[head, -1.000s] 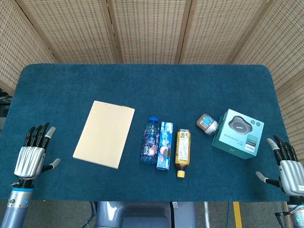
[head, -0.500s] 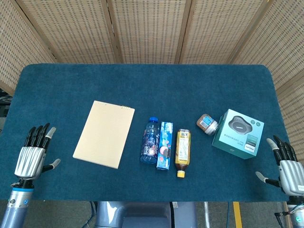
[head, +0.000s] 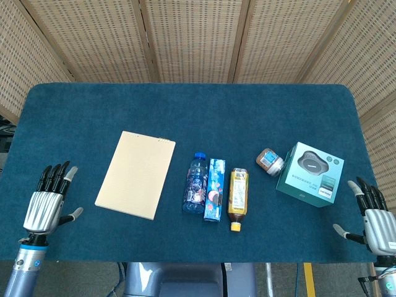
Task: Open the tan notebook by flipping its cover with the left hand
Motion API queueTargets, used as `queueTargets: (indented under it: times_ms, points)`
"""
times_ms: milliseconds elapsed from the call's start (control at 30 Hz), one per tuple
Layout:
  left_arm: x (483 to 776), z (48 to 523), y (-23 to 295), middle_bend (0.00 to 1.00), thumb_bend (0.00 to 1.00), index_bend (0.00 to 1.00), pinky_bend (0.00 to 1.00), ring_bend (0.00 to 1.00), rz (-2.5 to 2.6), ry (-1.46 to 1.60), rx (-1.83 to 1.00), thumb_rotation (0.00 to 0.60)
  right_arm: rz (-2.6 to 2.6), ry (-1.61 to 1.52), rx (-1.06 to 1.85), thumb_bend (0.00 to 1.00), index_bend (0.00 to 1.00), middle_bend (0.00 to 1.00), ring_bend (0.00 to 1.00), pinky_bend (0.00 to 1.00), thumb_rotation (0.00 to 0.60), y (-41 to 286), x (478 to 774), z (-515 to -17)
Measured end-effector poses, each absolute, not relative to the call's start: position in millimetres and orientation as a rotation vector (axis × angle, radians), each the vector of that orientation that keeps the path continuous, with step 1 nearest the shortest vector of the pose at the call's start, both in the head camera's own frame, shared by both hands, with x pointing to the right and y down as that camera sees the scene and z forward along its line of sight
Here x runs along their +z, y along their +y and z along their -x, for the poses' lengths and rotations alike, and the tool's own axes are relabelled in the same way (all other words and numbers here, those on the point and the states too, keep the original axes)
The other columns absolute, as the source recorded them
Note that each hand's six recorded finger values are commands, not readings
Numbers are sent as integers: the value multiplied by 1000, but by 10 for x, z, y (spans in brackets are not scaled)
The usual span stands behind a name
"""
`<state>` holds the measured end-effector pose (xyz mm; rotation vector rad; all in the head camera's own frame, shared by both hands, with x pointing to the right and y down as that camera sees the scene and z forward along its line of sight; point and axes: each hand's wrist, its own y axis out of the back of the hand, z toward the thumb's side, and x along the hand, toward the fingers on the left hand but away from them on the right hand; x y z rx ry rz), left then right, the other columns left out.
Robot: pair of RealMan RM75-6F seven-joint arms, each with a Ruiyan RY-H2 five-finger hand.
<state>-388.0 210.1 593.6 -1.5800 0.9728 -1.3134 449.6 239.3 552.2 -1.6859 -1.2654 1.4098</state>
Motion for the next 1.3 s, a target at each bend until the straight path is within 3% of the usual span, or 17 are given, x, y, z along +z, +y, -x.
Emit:
queueTargets:
  times_ms: [667, 867, 1300]
  points:
    - [6512, 3306, 2031, 0, 37, 0, 0, 0, 1714, 703, -1295, 600, 1712, -1300, 1412, 53, 12, 0, 0, 0, 600, 2386, 5541, -4506]
    - [6649, 3159, 2056, 0, 175, 0, 0, 0, 1728, 631, -1296, 600, 1723, -1316, 1409, 53, 12, 0, 0, 0, 600, 2387, 5541, -4512]
    - [6857, 3116, 2155, 0, 218, 0, 0, 0, 1728, 556, -1326, 600, 1731, -1332, 1402, 53, 13, 0, 0, 0, 600, 2385, 5539, -4517]
